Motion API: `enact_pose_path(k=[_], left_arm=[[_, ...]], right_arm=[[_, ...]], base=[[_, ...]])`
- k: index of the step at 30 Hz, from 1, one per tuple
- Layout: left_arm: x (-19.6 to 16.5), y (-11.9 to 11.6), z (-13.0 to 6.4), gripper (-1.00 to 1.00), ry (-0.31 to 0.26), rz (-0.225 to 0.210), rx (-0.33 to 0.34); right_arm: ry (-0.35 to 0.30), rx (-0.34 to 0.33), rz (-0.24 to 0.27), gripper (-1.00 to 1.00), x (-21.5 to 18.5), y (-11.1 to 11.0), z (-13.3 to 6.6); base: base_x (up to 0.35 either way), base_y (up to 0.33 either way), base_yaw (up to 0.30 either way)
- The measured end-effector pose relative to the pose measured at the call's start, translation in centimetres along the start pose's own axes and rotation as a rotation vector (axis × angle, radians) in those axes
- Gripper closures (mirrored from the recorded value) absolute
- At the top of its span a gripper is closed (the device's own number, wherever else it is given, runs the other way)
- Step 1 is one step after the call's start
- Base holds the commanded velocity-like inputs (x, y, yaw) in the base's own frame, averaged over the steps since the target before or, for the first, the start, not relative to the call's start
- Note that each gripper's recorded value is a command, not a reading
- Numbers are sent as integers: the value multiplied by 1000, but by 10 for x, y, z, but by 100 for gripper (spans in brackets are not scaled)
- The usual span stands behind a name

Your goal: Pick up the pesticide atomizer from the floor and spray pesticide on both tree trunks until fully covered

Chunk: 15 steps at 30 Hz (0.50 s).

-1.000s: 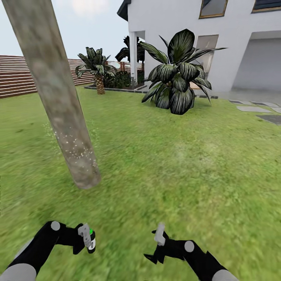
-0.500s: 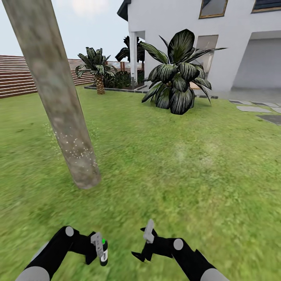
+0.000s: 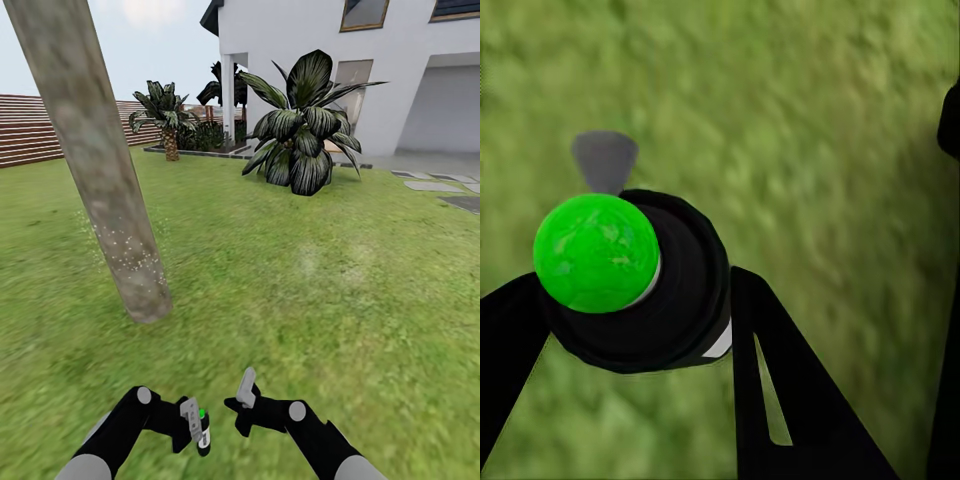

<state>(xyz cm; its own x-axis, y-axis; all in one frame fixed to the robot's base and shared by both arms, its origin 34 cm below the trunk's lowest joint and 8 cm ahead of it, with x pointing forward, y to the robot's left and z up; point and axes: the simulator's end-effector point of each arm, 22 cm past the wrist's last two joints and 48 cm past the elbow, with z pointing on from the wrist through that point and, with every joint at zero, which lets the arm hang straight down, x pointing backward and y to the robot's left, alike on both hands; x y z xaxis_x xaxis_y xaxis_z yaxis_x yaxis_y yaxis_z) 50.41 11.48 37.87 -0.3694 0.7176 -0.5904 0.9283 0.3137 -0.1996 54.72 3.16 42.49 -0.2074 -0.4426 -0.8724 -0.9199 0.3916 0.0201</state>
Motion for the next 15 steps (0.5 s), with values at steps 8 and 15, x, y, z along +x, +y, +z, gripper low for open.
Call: enact_pose_path(k=[8, 15], left_arm=[[-19, 8, -1, 100, -31, 11, -14], [-23, 7, 6, 100, -33, 11, -27]], right_arm=[[-2, -1, 1, 100, -1, 1, 1], [-12, -7, 2, 100, -7, 5, 5]], base=[[0, 0, 0], [0, 0, 0]])
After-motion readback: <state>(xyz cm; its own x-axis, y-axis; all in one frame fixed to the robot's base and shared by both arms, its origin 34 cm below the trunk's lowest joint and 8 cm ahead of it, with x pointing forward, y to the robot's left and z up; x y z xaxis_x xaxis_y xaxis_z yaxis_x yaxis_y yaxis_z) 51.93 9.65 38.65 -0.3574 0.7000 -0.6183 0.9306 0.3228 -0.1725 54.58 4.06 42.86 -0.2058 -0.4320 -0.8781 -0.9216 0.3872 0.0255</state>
